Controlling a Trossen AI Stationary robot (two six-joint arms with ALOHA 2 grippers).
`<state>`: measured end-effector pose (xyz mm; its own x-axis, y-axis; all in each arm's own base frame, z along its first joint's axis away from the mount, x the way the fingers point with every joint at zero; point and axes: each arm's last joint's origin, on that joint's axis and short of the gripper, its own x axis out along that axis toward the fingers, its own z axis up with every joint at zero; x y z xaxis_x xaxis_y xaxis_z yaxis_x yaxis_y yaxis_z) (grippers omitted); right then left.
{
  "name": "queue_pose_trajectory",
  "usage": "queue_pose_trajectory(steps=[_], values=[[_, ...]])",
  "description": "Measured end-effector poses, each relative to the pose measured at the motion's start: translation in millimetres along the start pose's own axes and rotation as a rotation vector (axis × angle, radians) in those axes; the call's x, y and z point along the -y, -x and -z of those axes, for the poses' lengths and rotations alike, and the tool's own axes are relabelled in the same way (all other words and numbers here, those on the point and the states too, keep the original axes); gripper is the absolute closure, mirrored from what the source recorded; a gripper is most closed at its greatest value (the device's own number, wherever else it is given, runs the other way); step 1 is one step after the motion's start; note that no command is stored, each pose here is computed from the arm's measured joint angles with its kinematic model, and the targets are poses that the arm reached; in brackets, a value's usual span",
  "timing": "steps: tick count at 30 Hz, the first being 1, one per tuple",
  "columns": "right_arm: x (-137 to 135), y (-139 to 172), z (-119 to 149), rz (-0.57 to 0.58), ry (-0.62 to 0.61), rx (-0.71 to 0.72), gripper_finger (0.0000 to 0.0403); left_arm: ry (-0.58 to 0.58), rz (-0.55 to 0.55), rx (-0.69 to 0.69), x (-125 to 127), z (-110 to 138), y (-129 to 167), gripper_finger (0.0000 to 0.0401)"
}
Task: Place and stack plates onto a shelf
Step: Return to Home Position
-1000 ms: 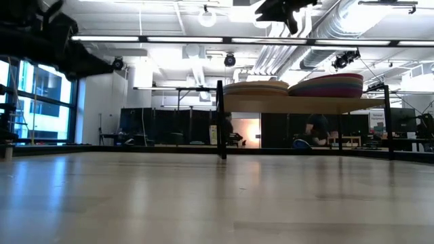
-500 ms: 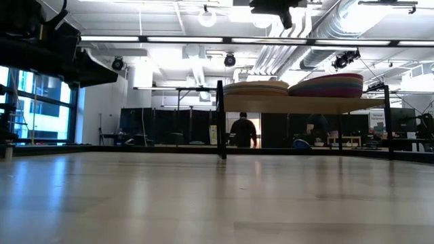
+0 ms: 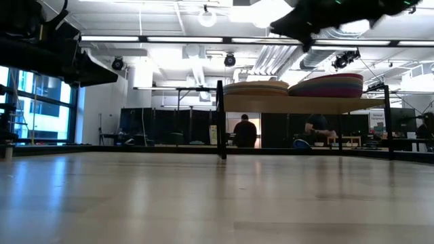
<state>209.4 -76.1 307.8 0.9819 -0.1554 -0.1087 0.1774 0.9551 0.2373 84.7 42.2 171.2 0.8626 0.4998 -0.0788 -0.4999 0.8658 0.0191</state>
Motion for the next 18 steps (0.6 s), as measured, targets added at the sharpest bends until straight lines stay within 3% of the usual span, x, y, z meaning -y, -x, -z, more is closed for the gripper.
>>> queue_pose_trajectory(steps=[10, 18], values=[[6, 68, 69, 0.017, -0.101, 0.099, 0.0337, 0.045, 0.001, 0.0, 0, 0, 0, 0.0298], [8, 91, 105, 0.017, -0.113, 0.195, 0.0337, 0.045, 0.0, 0.0, 0, 0, 0, 0.0298]])
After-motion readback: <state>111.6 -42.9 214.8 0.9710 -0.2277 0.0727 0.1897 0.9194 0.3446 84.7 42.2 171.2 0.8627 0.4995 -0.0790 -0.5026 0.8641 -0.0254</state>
